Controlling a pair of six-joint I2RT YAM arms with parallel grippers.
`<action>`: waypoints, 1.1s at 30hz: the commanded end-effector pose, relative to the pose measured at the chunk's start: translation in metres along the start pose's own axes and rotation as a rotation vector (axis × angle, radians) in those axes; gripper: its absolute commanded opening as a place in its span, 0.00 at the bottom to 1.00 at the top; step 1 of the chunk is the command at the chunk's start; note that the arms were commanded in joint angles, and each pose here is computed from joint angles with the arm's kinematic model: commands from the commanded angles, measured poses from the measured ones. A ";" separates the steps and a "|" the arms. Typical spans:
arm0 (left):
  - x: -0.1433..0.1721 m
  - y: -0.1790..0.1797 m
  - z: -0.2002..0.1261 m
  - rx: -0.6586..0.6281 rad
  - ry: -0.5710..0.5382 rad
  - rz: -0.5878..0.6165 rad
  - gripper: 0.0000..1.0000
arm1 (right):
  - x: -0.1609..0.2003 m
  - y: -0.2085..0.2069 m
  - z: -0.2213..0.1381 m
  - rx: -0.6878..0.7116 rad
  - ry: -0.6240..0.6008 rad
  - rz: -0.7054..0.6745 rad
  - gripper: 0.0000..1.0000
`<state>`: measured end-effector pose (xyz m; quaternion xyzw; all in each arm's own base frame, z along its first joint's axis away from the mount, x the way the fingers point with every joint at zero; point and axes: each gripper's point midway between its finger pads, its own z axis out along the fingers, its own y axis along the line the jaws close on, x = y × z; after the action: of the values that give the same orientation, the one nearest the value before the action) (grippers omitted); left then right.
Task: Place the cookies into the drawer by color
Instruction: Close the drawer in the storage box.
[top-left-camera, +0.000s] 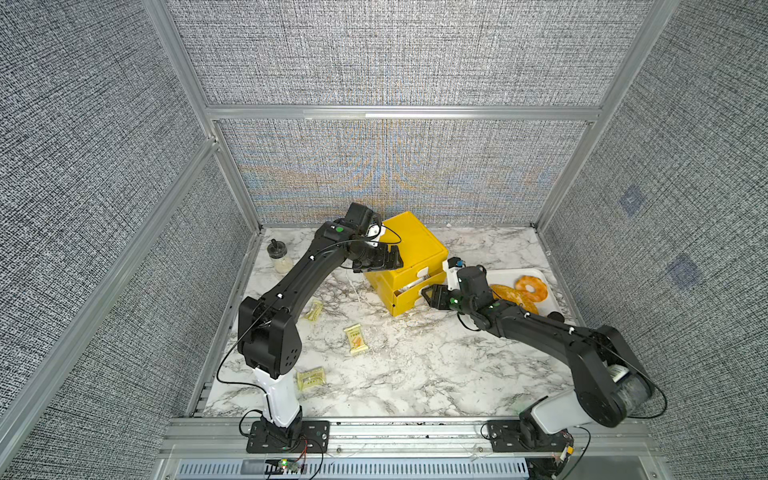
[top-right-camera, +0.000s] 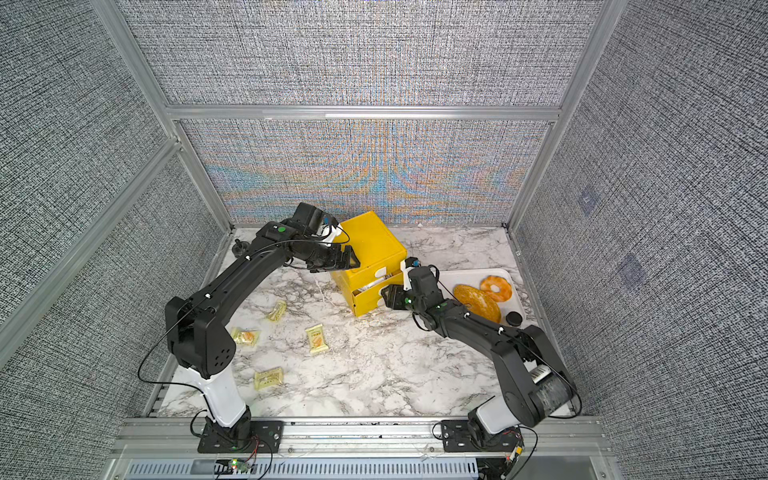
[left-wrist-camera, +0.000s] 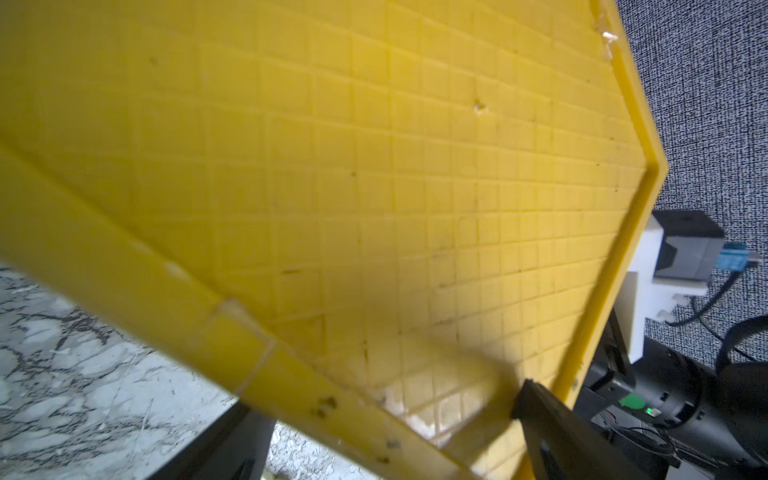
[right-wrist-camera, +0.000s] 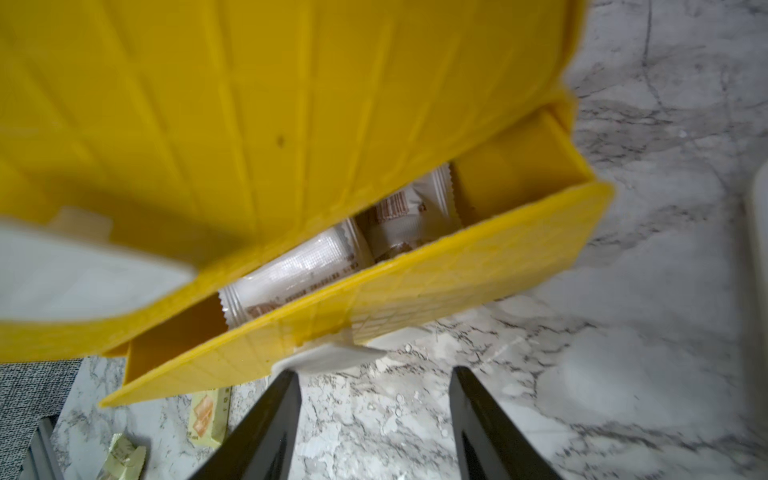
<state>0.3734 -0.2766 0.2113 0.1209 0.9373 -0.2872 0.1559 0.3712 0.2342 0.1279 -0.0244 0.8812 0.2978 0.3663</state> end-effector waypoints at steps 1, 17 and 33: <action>0.011 0.001 0.000 0.000 0.042 0.004 0.96 | -0.019 0.019 0.007 -0.087 -0.046 0.028 0.57; 0.010 -0.003 -0.006 0.009 0.029 0.008 0.96 | -0.001 0.008 -0.012 -0.116 -0.092 0.097 0.45; 0.010 -0.001 -0.004 0.003 0.027 0.013 0.96 | -0.007 0.012 0.017 -0.191 -0.109 0.167 0.18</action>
<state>0.3702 -0.2756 0.2153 0.1192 0.9356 -0.2935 0.1562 0.3856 0.2595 0.1209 0.0262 0.8370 0.4104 0.3609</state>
